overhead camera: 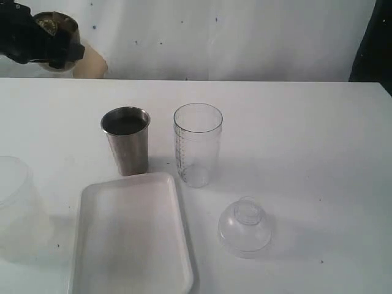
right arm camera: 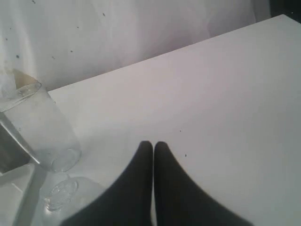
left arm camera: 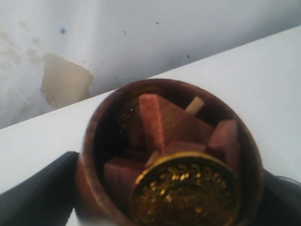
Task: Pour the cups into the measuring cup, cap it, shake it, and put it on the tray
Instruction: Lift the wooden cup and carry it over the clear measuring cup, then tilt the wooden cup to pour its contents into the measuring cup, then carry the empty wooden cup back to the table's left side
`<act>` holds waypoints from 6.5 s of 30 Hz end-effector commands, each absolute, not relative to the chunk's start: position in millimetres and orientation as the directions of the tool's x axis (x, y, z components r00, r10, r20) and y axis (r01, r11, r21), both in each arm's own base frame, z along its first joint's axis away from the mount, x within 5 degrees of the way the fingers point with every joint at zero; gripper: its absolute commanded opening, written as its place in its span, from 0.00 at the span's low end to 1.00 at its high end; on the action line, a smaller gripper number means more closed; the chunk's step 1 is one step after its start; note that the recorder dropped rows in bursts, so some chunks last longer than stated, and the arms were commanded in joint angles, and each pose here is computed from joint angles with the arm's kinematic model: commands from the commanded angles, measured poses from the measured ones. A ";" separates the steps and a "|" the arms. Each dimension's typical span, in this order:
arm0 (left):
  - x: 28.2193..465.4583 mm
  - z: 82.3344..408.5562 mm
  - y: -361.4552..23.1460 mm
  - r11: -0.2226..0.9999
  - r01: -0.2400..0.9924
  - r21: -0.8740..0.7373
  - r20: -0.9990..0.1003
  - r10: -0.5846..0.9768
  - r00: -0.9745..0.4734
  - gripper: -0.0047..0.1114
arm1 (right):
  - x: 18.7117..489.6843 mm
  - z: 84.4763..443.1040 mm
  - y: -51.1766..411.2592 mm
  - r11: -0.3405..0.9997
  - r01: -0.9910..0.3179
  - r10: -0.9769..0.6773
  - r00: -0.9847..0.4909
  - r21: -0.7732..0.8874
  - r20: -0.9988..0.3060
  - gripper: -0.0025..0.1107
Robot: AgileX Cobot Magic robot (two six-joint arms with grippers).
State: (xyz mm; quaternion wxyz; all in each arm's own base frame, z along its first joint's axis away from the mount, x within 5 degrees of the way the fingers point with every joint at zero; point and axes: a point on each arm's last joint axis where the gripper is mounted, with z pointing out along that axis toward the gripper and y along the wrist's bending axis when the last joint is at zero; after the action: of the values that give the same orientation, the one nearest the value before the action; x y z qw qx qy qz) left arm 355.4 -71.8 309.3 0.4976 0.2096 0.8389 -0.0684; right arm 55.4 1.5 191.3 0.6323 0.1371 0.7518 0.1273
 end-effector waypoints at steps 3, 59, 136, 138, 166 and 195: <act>328.2 320.7 -122.3 0.814 0.570 0.116 -0.841 0.385 -0.380 0.04 | 55.3 190.9 1.2 0.932 0.045 0.363 -0.152 0.360 -0.920 0.02; 324.1 273.0 -274.9 0.156 0.458 0.875 -0.120 0.987 -0.106 0.04 | 55.3 190.9 1.2 0.932 0.045 0.363 -0.152 0.360 -0.920 0.02; 286.4 241.1 -303.5 -0.596 0.139 0.791 0.604 0.796 -0.025 0.04 | 55.3 190.9 1.1 0.936 0.044 0.352 -0.152 0.349 -0.924 0.02; 286.0 243.9 -302.6 -0.539 0.135 0.831 0.548 0.835 -0.038 0.04 | 55.3 190.9 1.1 0.936 0.044 0.352 -0.152 0.349 -0.924 0.02; 303.2 361.5 -122.3 0.900 0.398 0.176 -0.925 0.289 -0.245 0.04 | 55.3 190.9 2.1 0.937 0.027 0.349 -0.158 0.349 -0.924 0.02; 366.2 236.1 85.4 0.657 0.753 -0.039 -0.965 0.172 -0.200 0.04 | 55.3 190.9 2.1 0.936 0.027 0.350 -0.158 0.351 -0.923 0.02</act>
State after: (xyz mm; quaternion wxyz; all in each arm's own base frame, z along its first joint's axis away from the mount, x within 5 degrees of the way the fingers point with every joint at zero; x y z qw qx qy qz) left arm 356.0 78.4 249.4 0.5494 0.3097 0.7312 -0.2599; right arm 55.4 1.9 191.3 0.6321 0.1322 0.7527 0.1280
